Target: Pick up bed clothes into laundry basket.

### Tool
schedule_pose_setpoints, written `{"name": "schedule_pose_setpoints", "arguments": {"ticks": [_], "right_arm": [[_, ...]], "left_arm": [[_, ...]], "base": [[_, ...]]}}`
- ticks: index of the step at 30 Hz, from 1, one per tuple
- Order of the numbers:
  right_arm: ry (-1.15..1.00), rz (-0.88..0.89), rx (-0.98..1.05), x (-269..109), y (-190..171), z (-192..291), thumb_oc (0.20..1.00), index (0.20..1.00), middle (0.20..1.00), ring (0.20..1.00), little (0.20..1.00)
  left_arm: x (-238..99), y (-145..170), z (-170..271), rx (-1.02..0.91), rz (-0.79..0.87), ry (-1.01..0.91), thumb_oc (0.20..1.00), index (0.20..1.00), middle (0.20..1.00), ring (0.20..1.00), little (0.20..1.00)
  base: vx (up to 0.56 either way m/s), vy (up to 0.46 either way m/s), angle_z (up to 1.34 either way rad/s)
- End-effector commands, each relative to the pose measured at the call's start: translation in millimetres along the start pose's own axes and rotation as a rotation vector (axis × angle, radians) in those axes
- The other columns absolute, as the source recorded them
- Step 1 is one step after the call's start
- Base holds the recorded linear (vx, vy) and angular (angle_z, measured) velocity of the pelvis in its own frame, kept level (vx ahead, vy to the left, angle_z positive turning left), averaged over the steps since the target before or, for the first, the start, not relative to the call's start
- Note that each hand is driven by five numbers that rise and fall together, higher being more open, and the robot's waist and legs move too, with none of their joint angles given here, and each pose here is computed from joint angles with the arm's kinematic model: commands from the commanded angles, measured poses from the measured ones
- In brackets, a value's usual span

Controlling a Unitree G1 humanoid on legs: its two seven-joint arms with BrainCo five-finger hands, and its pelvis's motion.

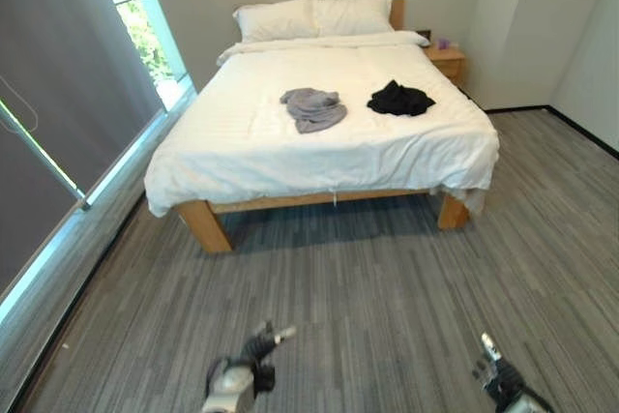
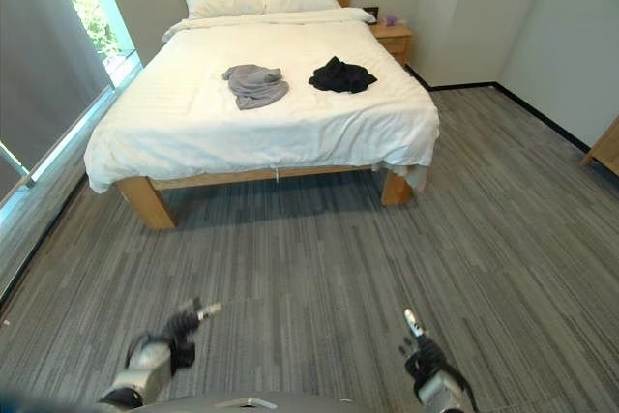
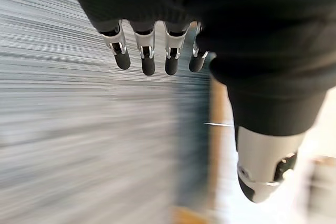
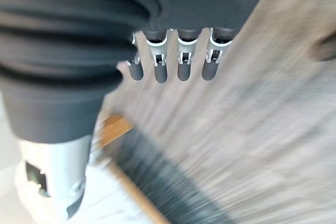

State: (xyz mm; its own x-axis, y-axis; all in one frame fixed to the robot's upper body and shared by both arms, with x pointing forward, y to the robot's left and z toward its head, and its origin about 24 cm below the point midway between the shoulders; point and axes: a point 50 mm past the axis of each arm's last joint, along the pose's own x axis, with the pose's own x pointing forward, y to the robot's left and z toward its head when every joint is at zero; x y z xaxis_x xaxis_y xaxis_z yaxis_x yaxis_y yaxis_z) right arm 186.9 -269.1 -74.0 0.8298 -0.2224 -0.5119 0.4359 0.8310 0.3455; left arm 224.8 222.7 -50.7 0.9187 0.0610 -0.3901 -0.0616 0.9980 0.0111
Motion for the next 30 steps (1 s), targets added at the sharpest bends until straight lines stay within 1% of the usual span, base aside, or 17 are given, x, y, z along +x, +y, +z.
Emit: {"name": "schedule_pose_setpoints", "arguments": {"ticks": [1, 2, 3, 5, 6, 10, 12, 15, 17, 22, 24, 25, 26, 29, 30], "right_arm": [[-0.236, 0.096, -0.094, 3.8, 38.1, 39.8, 1.0, 1.0, 1.0, 1.0, 1.0], [-0.236, 0.096, -0.094, 3.7, 38.1, 39.6, 1.0, 1.0, 1.0, 1.0, 1.0], [-0.321, 0.09, -0.076, -2.2, 46.1, 47.7, 1.0, 1.0, 1.0, 1.0, 1.0], [-0.324, 0.081, -0.072, -3.8, 46.8, 44.6, 1.0, 1.0, 1.0, 1.0, 1.0], [-0.313, 0.099, -0.069, -6.6, 52.3, 39.1, 1.0, 1.0, 1.0, 1.0, 1.0], [-0.245, 0.138, -0.053, -13.0, 53.2, 19.9, 1.0, 1.0, 1.0, 1.0, 1.0], [-0.214, 0.175, -0.087, -16.1, 57.0, 12.8, 1.0, 1.0, 1.0, 1.0, 1.0], [-0.183, 0.219, -0.209, -14.8, 61.7, 8.3, 1.0, 1.0, 1.0, 1.0, 1.0], [-0.137, 0.223, -0.237, -12.3, 61.4, 1.2, 1.0, 1.0, 1.0, 1.0, 1.0], [-0.11, 0.254, -0.232, -9.6, 68.3, -1.7, 1.0, 1.0, 1.0, 1.0, 1.0], [-0.122, 0.272, -0.244, -8.0, 72.0, 3.4, 1.0, 1.0, 1.0, 1.0, 1.0], [-0.128, 0.262, -0.276, -5.6, 71.8, 5.9, 1.0, 1.0, 1.0, 1.0, 1.0], [-0.136, 0.241, -0.357, -0.8, 73.6, 10.3, 1.0, 1.0, 1.0, 1.0, 1.0], [-0.151, 0.251, -0.341, 3.8, 82.4, 13.7, 1.0, 1.0, 1.0, 1.0, 1.0], [-0.154, 0.267, -0.304, 3.1, 85.6, 14.7, 1.0, 1.0, 1.0, 1.0, 1.0]], "left_arm": [[1.0, 14.9, 29.0, -0.011, 0.063, -0.143, 1.0, 1.0, 1.0, 1.0, 1.0], [0.8, 14.9, 28.9, -0.011, 0.063, -0.143, 1.0, 1.0, 1.0, 1.0, 1.0], [-5.6, 12.1, 32.0, -0.025, 0.059, -0.175, 1.0, 1.0, 1.0, 1.0, 1.0], [-9.0, 9.6, 29.1, -0.044, 0.056, -0.174, 1.0, 1.0, 1.0, 1.0, 1.0], [-11.8, 7.8, 27.6, -0.061, 0.055, -0.174, 1.0, 1.0, 1.0, 1.0, 1.0], [-18.6, 9.0, 21.3, -0.042, 0.07, -0.158, 1.0, 1.0, 1.0, 1.0, 1.0], [-18.6, 7.0, 22.1, -0.003, 0.07, -0.161, 1.0, 1.0, 1.0, 1.0, 1.0], [-14.3, 4.2, 21.9, -0.008, 0.073, -0.16, 1.0, 1.0, 1.0, 1.0, 1.0], [-14.6, 5.1, 23.2, 0.017, 0.084, -0.165, 1.0, 1.0, 1.0, 1.0, 1.0], [-15.1, 10.6, 26.7, 0.043, 0.123, -0.178, 1.0, 1.0, 1.0, 1.0, 1.0], [-16.9, 14.6, 28.5, 0.015, 0.152, -0.187, 1.0, 1.0, 1.0, 1.0, 1.0], [-16.4, 14.5, 29.2, 0.013, 0.156, -0.188, 1.0, 1.0, 1.0, 1.0, 1.0], [-14.6, 15.2, 28.7, 0.005, 0.167, -0.181, 1.0, 1.0, 1.0, 1.0, 1.0], [-12.5, 19.8, 27.7, 0.003, 0.21, -0.175, 1.0, 1.0, 1.0, 1.0, 1.0], [-14.4, 25.1, 30.2, 0.053, 0.241, -0.182, 1.0, 1.0, 1.0, 1.0, 1.0]], "base": [[0.01, 0.013, 0.16], [0.03, 0.021, 0.1], [0.0, 0.0, 0.0], [0.01, 0.001, 0.02], [0.03, 0.001, 0.04], [0.03, -0.004, 0.01], [0.0, 0.0, 0.0], [0.0, 0.0, 0.0], [0.0, 0.0, 0.0], [0.02, 0.018, -0.03], [0.04, 0.092, -0.02], [0.0, 0.108, -0.05], [0.0, 0.08, -0.06], [0.01, 0.106, -0.13], [0.03, 0.073, -0.19]]}}
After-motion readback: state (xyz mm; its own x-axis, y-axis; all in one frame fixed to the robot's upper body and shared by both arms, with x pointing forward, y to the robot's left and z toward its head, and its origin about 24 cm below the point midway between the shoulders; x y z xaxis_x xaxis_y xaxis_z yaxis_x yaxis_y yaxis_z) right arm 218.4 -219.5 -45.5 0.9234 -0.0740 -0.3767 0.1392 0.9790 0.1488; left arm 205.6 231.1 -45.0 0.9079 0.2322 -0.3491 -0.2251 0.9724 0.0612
